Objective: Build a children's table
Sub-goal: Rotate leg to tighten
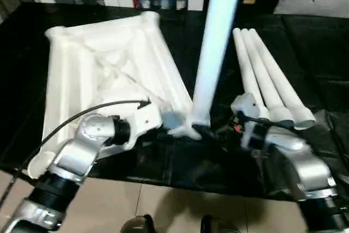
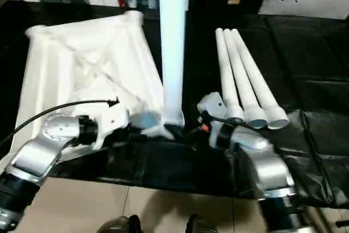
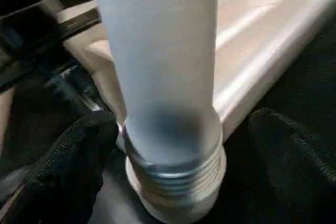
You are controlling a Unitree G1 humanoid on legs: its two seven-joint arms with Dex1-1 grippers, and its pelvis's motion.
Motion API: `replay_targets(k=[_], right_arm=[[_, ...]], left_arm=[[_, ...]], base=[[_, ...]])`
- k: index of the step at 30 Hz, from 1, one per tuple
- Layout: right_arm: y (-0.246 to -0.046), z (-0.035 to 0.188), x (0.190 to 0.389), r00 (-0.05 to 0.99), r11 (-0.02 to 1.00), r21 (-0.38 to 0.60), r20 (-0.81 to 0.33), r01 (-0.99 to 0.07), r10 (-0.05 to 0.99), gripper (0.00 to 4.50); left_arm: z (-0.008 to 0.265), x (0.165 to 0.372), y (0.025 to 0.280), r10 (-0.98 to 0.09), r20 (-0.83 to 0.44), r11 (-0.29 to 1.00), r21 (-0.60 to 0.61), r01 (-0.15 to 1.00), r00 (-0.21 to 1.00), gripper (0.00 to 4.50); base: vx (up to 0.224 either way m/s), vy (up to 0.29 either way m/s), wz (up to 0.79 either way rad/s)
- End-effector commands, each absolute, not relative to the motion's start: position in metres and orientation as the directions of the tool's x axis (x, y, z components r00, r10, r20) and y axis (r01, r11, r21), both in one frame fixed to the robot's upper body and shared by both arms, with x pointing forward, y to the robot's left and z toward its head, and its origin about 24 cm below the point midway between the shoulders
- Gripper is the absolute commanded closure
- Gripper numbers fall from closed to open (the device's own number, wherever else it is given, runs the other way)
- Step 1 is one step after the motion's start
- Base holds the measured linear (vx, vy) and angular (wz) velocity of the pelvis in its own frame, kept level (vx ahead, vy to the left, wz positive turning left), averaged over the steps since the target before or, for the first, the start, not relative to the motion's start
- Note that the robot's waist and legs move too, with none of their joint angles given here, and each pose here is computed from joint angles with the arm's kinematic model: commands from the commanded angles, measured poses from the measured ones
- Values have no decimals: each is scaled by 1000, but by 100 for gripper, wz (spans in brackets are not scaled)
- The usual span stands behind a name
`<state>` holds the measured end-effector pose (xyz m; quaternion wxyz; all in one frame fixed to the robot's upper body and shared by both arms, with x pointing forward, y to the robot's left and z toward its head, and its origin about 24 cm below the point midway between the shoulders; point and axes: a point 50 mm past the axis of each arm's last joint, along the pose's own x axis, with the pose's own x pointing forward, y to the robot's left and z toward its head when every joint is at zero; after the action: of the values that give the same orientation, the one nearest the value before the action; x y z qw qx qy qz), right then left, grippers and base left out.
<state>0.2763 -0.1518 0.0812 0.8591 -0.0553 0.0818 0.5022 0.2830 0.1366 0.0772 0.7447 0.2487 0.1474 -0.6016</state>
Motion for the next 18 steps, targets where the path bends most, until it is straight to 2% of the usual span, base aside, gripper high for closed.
replay_targets(k=[1,2,3,5,8,17,18], right_arm=[[-148,86,271,392,394,-30,-200,-918,898,7],[-148,86,267,306,304,-46,-239,-952,922,7],[-148,86,267,306,304,-46,-239,-952,922,7],[-147,85,265,218,210,-58,-276,-976,936,7],[-143,84,265,136,124,-61,-299,-990,945,7],[-134,80,267,28,17,-39,-314,-999,949,24],[-133,80,268,13,4,-30,-314,-1000,949,52]], left_arm=[[72,276,132,-828,-550,24,161,987,110,450],[71,276,136,-818,-572,-30,141,990,56,450],[71,276,136,-818,-572,-30,141,990,56,450],[69,275,140,-803,-596,-96,132,987,2,450],[68,275,141,-783,-619,-171,123,978,-60,450],[63,275,142,-740,-658,-281,116,953,-138,450],[62,275,142,-737,-660,-292,116,949,-146,450]], base=[[0,0,0],[0,0,0],[0,0,0],[0,0,0],[0,0,0],[0,0,0],[0,0,0]])
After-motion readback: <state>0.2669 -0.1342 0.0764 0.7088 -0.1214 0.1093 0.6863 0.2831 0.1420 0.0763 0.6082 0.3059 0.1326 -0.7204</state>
